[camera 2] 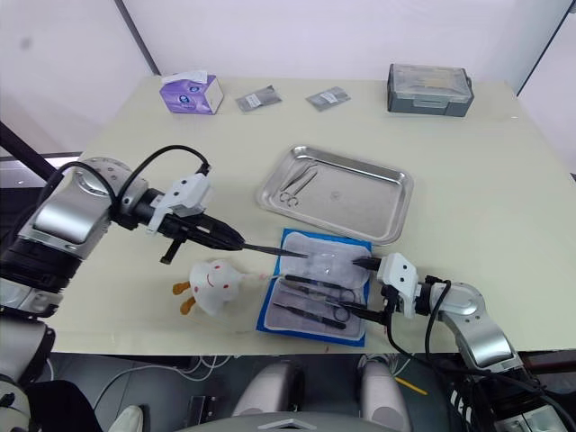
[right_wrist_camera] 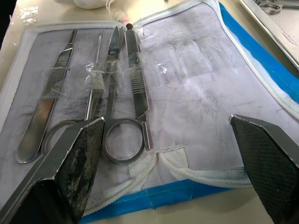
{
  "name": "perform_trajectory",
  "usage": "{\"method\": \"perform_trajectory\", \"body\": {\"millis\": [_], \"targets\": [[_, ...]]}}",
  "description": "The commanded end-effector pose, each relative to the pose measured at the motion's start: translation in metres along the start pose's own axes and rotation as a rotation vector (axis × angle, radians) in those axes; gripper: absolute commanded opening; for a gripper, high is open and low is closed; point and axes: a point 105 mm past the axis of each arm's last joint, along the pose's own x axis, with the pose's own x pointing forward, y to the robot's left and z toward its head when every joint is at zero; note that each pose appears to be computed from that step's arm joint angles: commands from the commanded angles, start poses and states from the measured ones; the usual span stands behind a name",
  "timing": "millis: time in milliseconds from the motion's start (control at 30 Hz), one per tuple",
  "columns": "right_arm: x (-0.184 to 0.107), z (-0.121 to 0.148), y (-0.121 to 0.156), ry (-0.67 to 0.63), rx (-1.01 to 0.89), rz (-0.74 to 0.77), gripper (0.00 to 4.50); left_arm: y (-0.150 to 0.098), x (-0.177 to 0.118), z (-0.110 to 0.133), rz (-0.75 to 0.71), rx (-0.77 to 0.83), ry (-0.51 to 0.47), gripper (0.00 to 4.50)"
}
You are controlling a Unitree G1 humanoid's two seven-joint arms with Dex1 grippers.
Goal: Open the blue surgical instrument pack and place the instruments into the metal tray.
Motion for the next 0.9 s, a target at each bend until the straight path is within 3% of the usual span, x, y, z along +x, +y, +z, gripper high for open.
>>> {"method": "perform_trajectory", "body": {"millis": [33,300,467,667,800,900], "targets": [[-0.006,-0.032,0.008,0.107,0.100,0.005,4.50,-0.003,-0.006,0.018,-0.029,0.050,-0.057,0.08],[-0.007,-0.032,0.007,0.110,0.099,0.008,4.50,0.036,0.001,0.056,0.204,0.022,-0.280,0.08],[-0.008,-0.033,0.008,0.114,0.101,0.014,4.50,0.066,0.016,0.078,0.442,-0.067,-0.396,0.08],[-0.007,-0.032,0.007,0.113,0.100,0.017,4.50,0.081,0.038,0.078,0.604,-0.220,-0.420,0.08],[-0.008,-0.033,0.007,0.116,0.099,0.019,4.50,0.094,0.056,0.063,0.755,-0.299,-0.342,0.08],[-0.007,-0.032,0.007,0.114,0.098,0.021,4.50,0.102,0.073,0.061,0.836,-0.399,-0.358,0.08]]}}
